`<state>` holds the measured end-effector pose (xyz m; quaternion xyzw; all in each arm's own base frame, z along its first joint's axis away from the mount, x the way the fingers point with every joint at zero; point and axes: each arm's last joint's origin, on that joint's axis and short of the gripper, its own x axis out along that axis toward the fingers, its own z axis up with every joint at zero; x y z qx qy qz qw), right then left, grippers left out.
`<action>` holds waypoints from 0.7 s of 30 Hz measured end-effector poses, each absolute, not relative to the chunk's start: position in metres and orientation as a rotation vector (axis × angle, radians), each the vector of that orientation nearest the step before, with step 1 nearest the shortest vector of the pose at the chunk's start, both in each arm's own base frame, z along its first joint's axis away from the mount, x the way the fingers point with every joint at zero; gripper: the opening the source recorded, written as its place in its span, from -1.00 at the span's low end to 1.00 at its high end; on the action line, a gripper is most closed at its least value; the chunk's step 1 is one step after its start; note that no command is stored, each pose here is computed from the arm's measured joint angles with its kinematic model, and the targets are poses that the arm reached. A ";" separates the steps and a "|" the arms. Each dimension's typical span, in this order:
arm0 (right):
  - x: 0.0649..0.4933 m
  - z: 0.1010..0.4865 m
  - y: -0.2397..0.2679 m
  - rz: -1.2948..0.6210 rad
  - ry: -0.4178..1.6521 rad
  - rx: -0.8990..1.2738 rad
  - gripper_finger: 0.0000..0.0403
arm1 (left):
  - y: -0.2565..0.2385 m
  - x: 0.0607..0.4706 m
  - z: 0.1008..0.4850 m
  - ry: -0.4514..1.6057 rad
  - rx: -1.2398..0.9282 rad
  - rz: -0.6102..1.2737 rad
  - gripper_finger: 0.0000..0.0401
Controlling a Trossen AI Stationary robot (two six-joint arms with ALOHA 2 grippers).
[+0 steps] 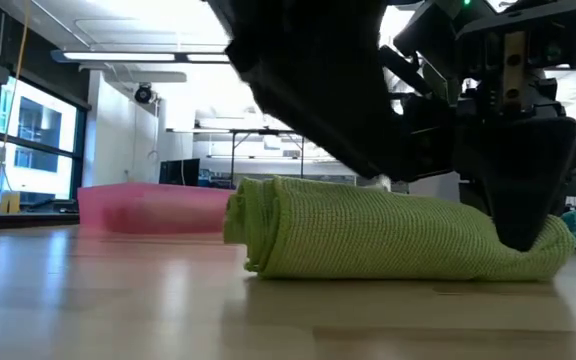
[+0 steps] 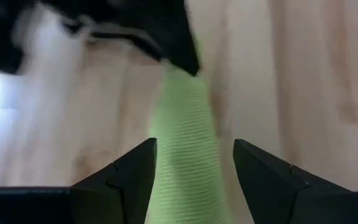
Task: Roll microfiber towels into tight, uniform cylinder then place into a basket
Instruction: Roll the light green microfiber cloth
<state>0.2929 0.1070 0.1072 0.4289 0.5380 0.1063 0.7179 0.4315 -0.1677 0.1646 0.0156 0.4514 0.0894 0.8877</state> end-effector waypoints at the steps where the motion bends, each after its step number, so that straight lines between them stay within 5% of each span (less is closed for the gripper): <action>1: 0.293 0.107 0.107 0.235 1.190 0.948 -0.91 | -0.167 0.433 0.164 0.942 0.019 0.168 0.01; 15: 0.294 0.108 0.106 0.280 1.172 0.904 -0.90 | -0.168 0.441 0.126 0.976 0.012 0.179 -0.01; 21: 0.294 0.108 0.106 0.338 1.147 0.821 -0.83 | -0.168 0.442 0.118 0.983 0.003 0.201 -0.21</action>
